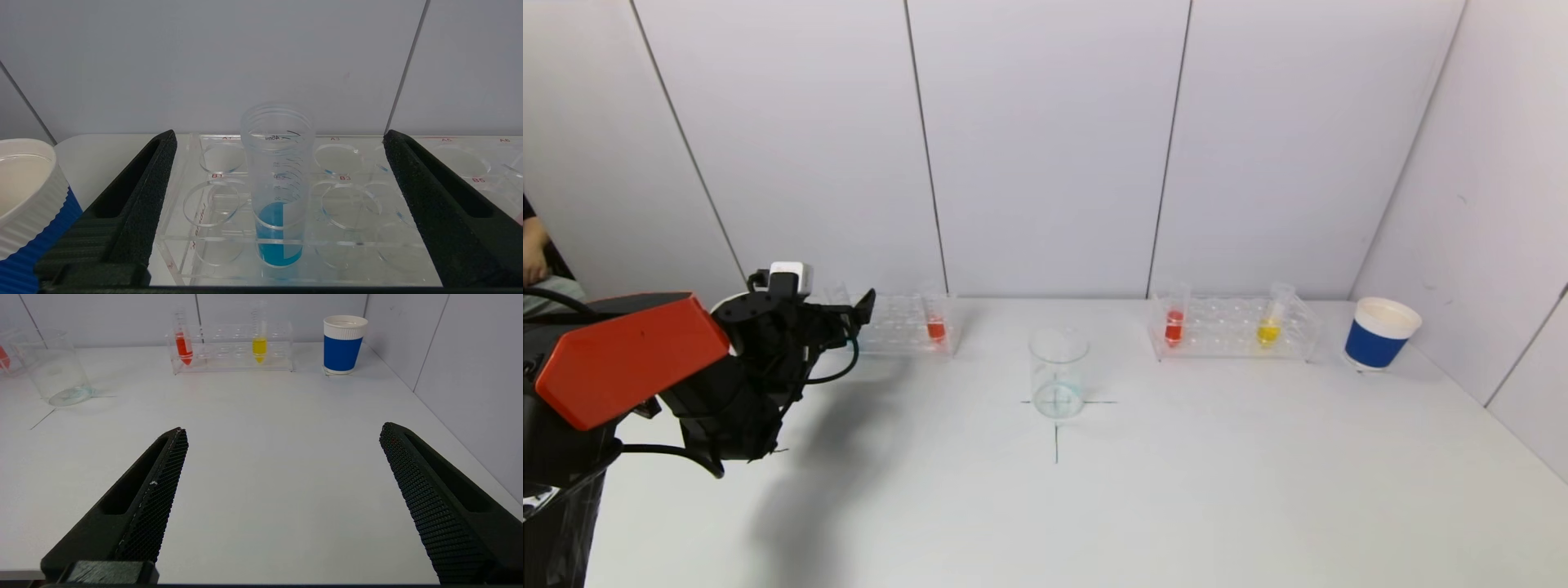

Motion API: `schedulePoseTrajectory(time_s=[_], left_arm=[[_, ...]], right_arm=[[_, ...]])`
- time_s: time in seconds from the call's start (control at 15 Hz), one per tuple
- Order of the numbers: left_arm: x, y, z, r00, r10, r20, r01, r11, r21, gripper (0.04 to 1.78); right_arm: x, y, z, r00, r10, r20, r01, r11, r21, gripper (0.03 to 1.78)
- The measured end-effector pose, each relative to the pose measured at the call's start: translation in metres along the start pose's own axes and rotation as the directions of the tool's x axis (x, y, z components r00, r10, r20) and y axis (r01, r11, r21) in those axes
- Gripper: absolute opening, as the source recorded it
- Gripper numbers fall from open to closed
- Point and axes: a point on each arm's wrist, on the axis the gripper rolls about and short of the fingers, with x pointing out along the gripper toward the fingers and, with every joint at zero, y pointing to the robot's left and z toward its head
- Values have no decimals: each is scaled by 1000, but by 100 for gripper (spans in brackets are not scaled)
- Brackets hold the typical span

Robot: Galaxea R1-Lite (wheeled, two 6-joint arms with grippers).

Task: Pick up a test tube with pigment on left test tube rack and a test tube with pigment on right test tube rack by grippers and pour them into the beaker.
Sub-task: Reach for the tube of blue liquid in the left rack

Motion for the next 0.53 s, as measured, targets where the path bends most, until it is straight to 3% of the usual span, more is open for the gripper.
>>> schedulePoseTrajectory(time_s=[0.53], left_arm=[[2, 0, 1, 1000, 0, 8, 0, 1000, 0, 176]], right_arm=[[0, 0, 0, 1000, 1, 0, -1, 1000, 0, 171]])
